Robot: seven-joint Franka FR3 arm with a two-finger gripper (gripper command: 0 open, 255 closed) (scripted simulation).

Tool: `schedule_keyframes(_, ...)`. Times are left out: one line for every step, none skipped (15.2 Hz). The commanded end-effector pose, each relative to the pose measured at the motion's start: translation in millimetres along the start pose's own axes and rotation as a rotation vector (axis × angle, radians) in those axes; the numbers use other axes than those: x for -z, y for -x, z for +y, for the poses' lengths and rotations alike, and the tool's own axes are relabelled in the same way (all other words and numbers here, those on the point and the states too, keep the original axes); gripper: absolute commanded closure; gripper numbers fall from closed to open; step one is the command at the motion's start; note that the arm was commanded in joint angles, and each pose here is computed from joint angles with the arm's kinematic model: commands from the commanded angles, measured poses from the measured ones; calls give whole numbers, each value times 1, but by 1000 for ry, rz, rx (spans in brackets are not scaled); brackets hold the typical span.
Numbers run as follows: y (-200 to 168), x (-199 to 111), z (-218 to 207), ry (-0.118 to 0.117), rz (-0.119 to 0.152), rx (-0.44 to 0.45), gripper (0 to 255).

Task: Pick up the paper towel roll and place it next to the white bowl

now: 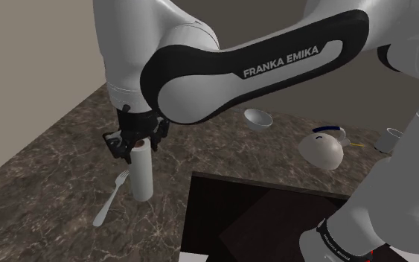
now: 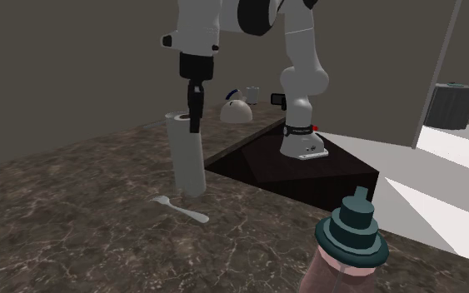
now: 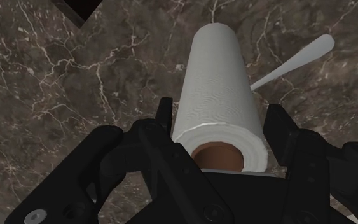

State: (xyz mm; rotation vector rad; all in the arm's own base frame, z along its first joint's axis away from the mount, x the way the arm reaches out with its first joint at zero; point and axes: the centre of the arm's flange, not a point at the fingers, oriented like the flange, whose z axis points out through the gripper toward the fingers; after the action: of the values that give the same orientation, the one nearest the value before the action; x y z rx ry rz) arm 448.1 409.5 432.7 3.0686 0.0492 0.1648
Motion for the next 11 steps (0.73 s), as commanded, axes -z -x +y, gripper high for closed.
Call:
schedule_keyframes(-1,11,1,0,0,0,255)
schedule_keyframes(-2,17,1,0,0,0,255)
schedule_keyframes(-3,22,1,0,0,0,255)
schedule_keyframes(-3,27,2,0,0,0,255)
schedule_keyframes(-4,32,2,0,0,0,255)
schedule_keyframes(-4,37,3,0,0,0,255)
schedule_keyframes(-5,43,3,0,0,0,255)
schedule_keyframes(-5,48,3,0,0,0,255)
schedule_keyframes(-6,53,4,0,0,0,255)
schedule_keyframes(-6,58,4,0,0,0,255)
schedule_keyframes(-7,64,4,0,0,0,255)
